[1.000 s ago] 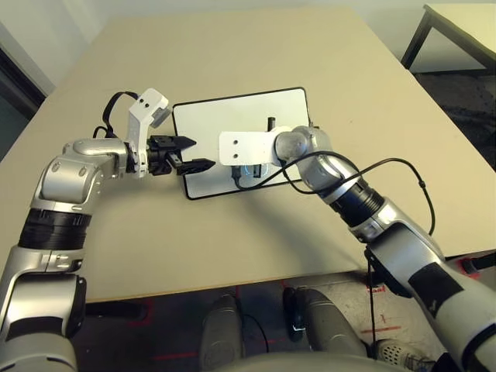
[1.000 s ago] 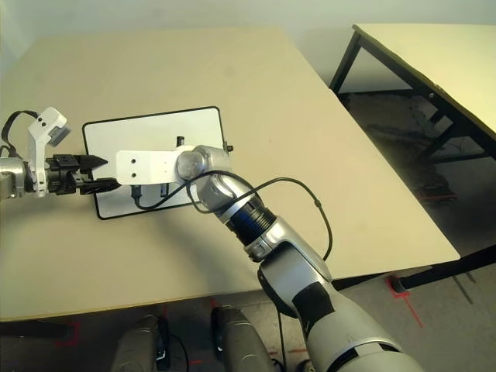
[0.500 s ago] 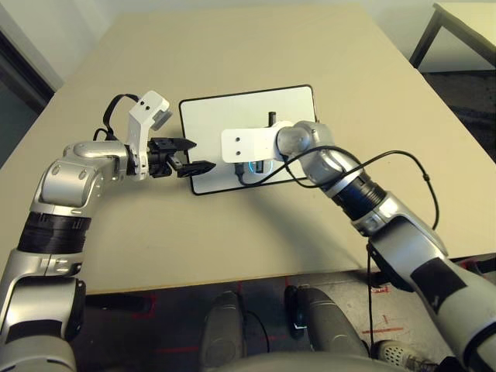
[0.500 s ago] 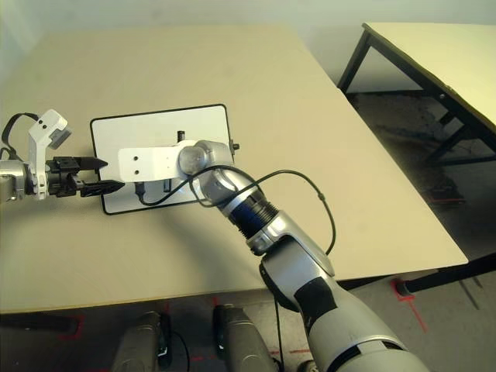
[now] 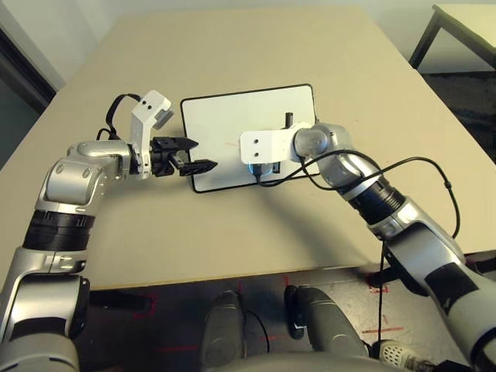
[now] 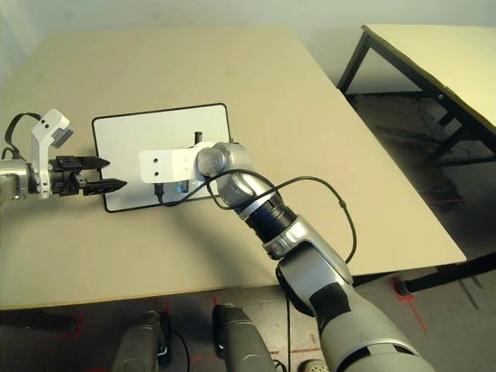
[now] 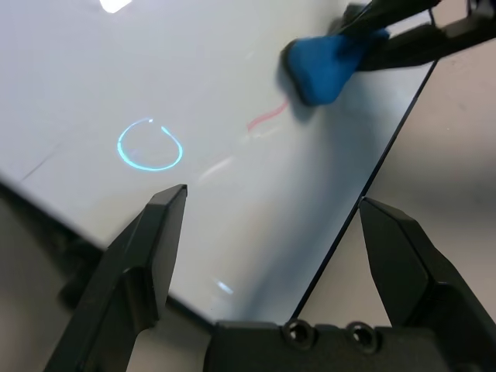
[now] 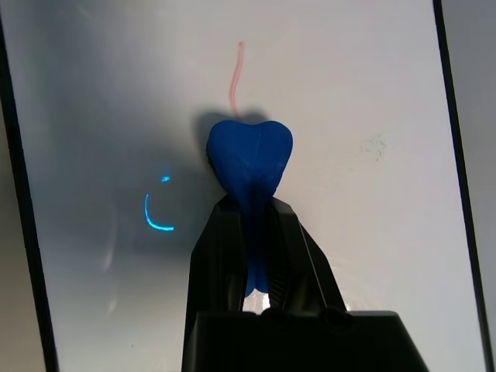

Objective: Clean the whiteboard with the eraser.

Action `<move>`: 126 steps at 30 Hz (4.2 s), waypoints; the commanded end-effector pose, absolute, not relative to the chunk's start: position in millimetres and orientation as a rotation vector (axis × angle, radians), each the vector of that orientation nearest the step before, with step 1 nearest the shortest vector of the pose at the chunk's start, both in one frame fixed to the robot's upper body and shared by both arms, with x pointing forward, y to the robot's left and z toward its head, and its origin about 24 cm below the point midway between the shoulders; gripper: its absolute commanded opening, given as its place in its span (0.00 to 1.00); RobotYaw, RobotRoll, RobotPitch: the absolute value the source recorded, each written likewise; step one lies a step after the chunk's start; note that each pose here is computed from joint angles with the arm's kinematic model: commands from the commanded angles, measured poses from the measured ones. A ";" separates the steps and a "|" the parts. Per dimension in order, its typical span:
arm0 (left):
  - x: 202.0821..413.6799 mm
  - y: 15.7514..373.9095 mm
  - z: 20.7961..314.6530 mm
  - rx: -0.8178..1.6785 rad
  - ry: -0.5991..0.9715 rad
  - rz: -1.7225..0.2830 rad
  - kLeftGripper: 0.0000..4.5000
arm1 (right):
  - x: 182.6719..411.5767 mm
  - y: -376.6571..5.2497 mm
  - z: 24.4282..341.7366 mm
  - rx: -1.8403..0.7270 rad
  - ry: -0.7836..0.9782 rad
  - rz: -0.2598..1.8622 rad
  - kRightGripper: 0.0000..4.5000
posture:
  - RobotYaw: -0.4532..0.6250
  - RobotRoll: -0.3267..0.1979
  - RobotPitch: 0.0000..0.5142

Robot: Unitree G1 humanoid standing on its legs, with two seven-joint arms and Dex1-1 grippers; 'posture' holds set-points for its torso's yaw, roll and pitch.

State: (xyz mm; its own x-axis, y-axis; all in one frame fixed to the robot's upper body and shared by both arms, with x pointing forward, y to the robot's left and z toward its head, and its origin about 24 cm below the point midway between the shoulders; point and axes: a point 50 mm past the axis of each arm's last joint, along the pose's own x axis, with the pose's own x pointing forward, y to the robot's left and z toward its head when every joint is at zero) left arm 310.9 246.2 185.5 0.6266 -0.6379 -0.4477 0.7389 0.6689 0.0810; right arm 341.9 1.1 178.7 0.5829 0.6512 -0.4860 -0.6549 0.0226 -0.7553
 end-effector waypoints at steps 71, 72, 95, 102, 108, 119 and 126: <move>301.8 251.9 183.8 0.272 0.430 -0.779 1.00 | 338.6 1.5 149.7 -1.192 0.147 1.104 0.06 | 0.41 0.62 0.39; 302.0 252.2 183.7 0.272 0.430 -0.778 1.00 | 333.7 0.3 147.2 -1.195 0.150 1.119 0.06 | 0.41 0.62 0.38; 309.0 249.9 185.7 0.277 0.413 -0.785 1.00 | 340.0 -5.6 155.3 -1.173 0.178 1.075 0.06 | 0.40 0.62 0.36; 309.4 249.6 184.8 0.274 0.414 -0.786 1.00 | 364.3 4.7 197.1 -1.099 0.072 0.940 0.06 | 0.40 0.62 0.35; 308.7 249.2 184.3 0.274 0.412 -0.785 1.00 | 366.1 11.0 199.8 -1.095 0.075 0.968 0.06 | 0.40 0.62 0.35; 307.3 252.6 182.3 0.271 0.414 -0.776 1.00 | 328.4 13.7 177.1 -1.121 0.135 1.106 0.06 | 0.40 0.62 0.35; 308.5 251.9 183.3 0.274 0.413 -0.779 1.00 | 348.9 31.7 212.6 -1.079 0.017 1.015 0.06 | 0.40 0.62 0.34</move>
